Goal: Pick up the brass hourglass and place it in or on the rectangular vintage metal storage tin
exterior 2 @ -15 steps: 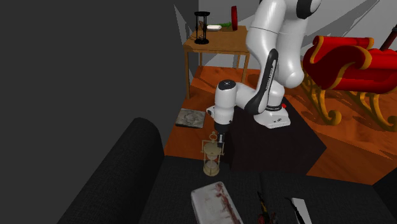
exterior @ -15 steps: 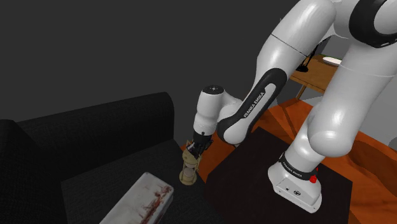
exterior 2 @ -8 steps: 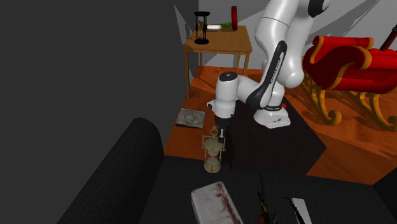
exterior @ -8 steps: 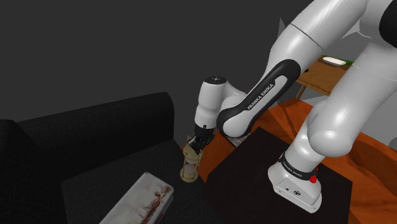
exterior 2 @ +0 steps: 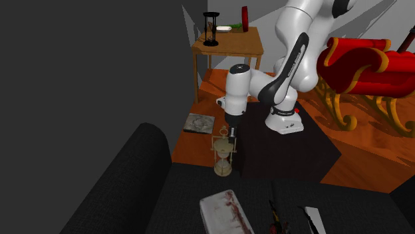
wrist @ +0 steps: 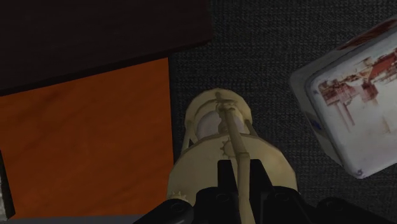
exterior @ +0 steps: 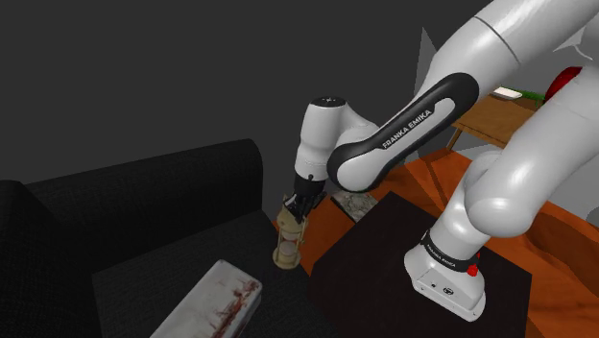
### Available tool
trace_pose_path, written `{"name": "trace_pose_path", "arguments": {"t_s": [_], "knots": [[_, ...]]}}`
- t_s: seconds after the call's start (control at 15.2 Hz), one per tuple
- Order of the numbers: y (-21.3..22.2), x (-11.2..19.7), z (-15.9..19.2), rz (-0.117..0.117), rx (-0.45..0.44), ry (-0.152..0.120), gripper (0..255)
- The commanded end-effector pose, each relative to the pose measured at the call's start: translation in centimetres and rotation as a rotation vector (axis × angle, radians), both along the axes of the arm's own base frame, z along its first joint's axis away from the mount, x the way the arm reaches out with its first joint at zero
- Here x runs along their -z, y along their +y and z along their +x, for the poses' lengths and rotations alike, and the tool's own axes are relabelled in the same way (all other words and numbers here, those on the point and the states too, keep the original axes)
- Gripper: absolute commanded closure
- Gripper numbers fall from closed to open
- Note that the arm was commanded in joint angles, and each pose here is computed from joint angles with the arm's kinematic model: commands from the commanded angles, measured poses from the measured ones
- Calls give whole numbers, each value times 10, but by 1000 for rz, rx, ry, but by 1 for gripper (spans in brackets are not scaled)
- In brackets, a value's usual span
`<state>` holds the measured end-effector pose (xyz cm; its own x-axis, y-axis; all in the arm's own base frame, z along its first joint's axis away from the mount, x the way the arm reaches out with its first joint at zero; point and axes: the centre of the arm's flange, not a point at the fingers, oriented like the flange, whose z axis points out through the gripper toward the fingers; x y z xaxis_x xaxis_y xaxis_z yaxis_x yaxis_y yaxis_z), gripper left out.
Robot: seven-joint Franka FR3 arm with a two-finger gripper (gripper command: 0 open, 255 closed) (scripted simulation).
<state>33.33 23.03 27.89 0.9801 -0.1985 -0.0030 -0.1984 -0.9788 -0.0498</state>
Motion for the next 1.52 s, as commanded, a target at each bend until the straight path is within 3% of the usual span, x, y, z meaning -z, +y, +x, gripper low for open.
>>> {"name": "trace_pose_path", "arguments": {"t_s": [0.0,1.25,1.45], "knots": [[-1,-11,-1,1,0,0,255],[-1,-107,-1,1,0,0,255],[37,-118,0,1,0,0,255]]}}
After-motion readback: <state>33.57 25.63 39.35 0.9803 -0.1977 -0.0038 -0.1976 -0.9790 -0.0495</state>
